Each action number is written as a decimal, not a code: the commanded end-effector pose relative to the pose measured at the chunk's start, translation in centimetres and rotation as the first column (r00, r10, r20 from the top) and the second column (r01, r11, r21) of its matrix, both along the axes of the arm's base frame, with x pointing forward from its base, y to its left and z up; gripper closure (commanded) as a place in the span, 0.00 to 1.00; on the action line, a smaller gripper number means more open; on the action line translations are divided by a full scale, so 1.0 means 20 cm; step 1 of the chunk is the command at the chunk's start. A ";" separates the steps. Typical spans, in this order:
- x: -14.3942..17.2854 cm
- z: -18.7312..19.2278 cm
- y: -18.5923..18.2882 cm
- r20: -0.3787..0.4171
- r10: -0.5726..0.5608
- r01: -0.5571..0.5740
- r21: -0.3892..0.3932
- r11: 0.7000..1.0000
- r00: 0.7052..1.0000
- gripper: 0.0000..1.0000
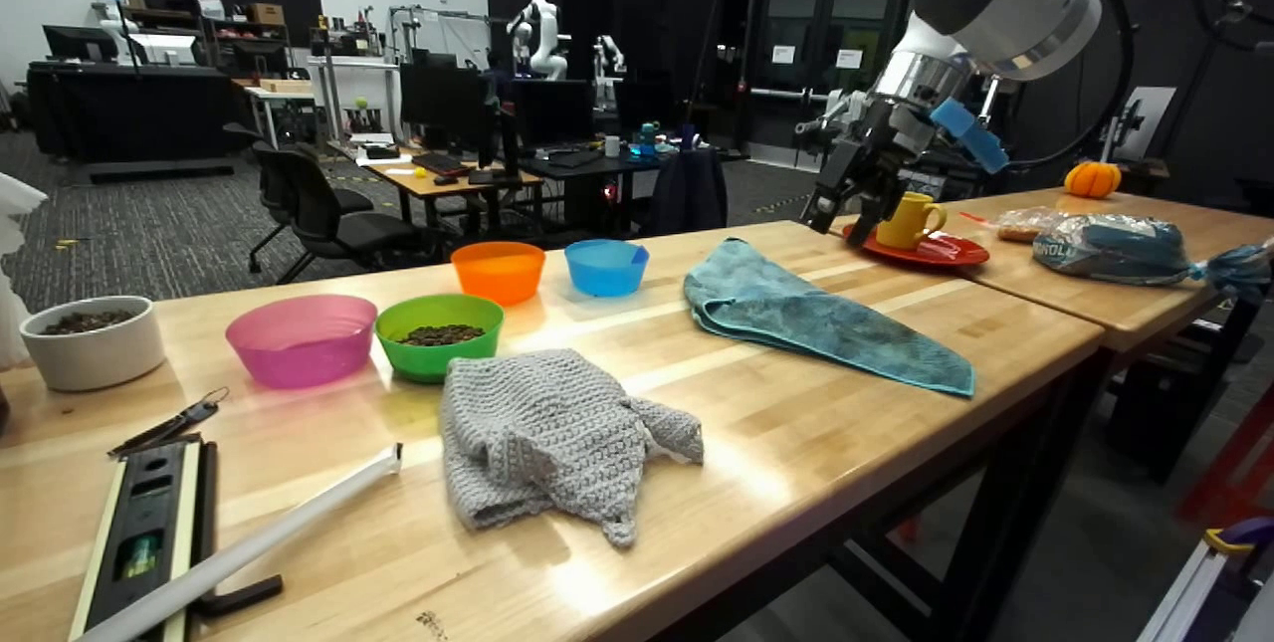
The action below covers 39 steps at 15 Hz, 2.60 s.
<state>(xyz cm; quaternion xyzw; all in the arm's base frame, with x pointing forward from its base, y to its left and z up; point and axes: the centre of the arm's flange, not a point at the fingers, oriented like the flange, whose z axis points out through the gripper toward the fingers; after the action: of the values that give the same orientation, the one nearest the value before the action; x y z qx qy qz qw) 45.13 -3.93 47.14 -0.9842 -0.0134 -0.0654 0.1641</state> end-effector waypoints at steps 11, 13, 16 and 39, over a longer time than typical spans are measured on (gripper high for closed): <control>-0.39 -0.27 -0.05 -0.200 -0.080 0.080 -0.006 0.997 0.977 0.00; -0.41 -0.30 -0.08 -0.223 -0.096 0.093 -0.025 0.995 0.970 0.00; -0.44 -0.33 -0.11 -0.253 -0.115 0.106 -0.049 0.993 0.961 0.00; -0.50 -0.44 -0.08 -0.352 -0.092 0.112 0.038 0.993 0.931 0.00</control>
<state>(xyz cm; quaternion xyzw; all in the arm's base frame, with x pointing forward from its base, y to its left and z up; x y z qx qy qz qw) 35.89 -5.72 38.34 -0.9770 0.0651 0.0998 0.1768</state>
